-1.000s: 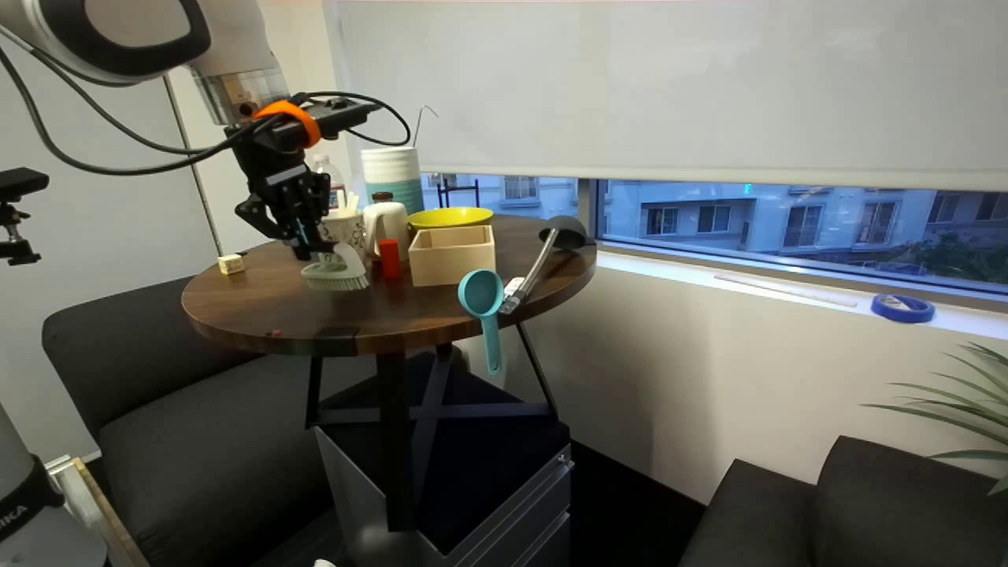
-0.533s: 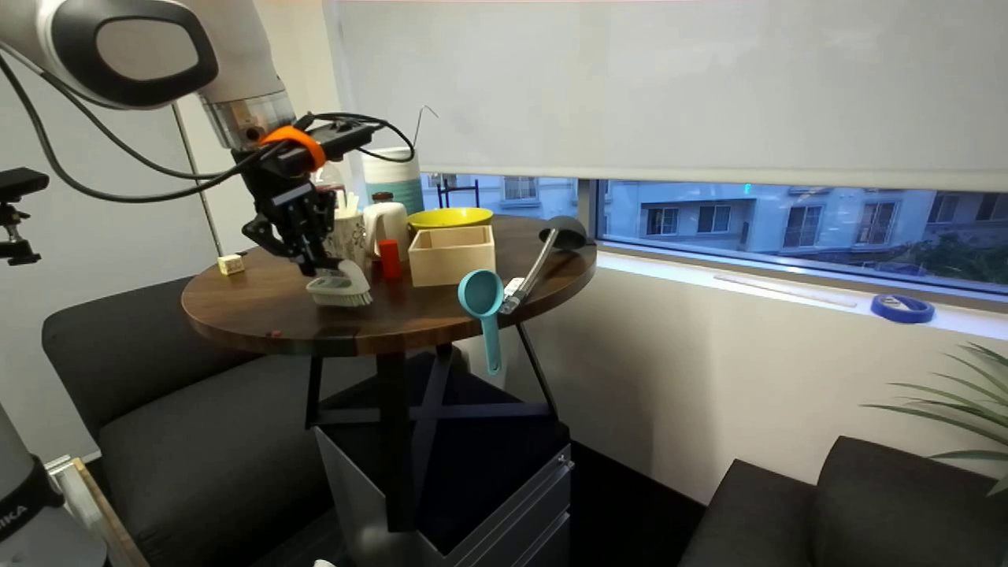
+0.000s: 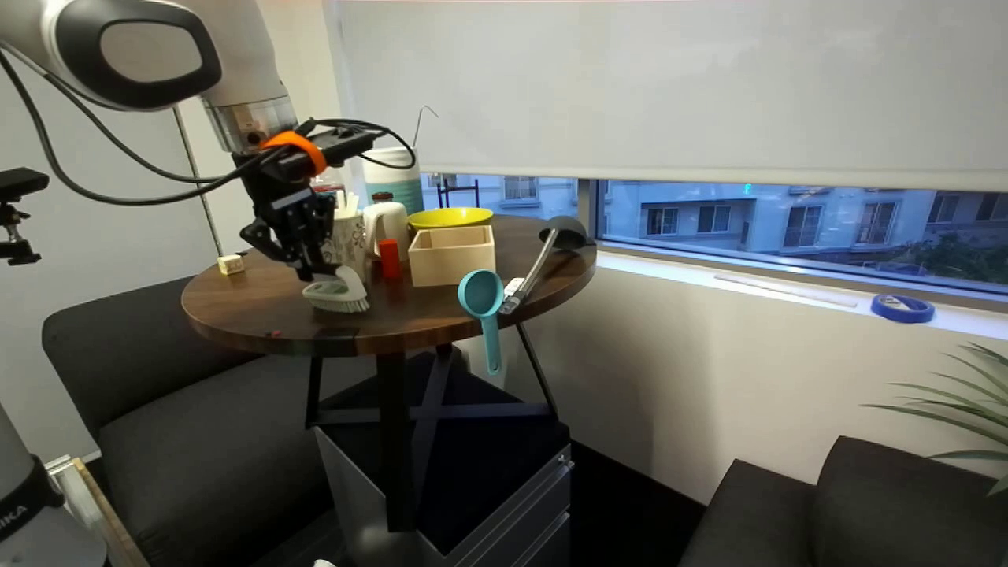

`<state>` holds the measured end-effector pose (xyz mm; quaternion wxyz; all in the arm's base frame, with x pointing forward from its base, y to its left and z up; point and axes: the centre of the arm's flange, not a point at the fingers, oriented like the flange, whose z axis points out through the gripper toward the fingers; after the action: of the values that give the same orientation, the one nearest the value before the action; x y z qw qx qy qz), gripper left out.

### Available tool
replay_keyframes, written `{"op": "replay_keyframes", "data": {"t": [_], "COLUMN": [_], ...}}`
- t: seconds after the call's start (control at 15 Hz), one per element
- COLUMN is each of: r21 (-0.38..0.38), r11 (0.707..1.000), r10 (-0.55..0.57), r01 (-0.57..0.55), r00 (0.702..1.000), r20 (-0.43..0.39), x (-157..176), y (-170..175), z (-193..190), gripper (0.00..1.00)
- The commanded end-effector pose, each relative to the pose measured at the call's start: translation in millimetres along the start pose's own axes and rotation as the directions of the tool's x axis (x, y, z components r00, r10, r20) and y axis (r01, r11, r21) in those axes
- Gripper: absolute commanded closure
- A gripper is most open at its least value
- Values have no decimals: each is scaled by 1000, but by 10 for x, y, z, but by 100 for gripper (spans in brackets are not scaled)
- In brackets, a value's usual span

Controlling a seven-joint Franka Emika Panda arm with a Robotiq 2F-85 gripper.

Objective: Pick up the brush and sweep the small blue and orange things off of the table

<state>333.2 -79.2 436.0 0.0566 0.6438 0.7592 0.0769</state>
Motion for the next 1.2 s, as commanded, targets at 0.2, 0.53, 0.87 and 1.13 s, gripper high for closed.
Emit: {"op": "replay_keyframes", "data": {"t": [0.2,0.53,0.87,1.13], "r21": [51,110,175,223], "r11": [999,994,984,974], "r10": [10,11,7,0], "r01": [-6,2,16,35], "r00": [998,993,991,988], "r20": [-63,-115,-133,-157], "x": [26,86,122,169], "y": [-162,-296,-419,-520], "z": [119,135,82,67], "gripper": [94,94,94,94]}}
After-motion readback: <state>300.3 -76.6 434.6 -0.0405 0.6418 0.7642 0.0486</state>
